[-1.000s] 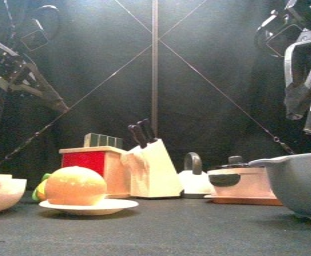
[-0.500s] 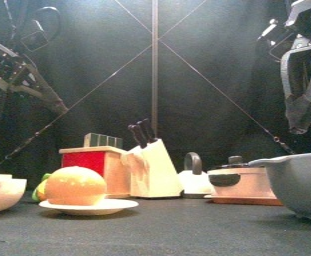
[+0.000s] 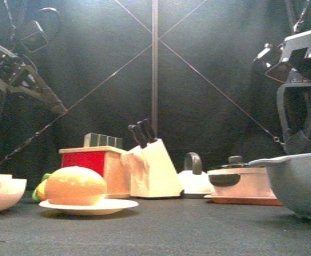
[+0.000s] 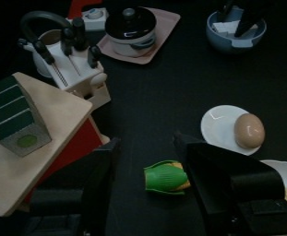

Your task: Grab white sushi roll

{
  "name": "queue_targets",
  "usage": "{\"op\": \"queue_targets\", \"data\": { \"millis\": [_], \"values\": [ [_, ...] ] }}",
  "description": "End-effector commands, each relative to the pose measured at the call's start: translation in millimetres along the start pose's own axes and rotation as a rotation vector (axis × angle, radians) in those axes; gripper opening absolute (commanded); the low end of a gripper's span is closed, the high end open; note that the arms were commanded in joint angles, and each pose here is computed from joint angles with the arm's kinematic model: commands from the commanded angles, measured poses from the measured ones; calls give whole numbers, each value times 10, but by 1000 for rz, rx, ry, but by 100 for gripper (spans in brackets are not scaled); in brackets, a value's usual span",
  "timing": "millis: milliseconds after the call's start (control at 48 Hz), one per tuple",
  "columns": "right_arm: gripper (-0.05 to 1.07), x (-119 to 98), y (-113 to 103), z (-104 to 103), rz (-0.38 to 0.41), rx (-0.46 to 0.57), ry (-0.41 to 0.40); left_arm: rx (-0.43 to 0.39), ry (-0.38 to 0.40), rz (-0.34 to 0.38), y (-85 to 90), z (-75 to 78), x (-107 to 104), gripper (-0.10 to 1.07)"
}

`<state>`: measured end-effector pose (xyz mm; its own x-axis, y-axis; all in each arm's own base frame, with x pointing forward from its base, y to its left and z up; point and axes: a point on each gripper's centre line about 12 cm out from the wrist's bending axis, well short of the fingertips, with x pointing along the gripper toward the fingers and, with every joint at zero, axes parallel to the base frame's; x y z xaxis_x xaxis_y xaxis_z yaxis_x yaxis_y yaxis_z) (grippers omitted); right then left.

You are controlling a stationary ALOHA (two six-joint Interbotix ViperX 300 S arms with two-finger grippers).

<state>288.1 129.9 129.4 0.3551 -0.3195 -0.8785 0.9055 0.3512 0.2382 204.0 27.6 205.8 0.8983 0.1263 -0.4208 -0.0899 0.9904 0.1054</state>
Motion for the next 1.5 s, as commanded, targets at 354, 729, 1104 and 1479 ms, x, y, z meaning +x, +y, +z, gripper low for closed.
{"op": "queue_targets", "data": {
  "millis": [354,729,1104,1479],
  "values": [
    [99,75,44,22,-9,16,4,-2,-10,4,12,38,2,87],
    [98,133,45,25,-13,20,10,-5,-8,10,27,30,2,87],
    [75,131,51,26,-12,20,10,-5,-8,10,27,30,2,87],
    [59,1,124,97,25,36,2,-5,-8,10,27,30,2,87]
  ]
}}
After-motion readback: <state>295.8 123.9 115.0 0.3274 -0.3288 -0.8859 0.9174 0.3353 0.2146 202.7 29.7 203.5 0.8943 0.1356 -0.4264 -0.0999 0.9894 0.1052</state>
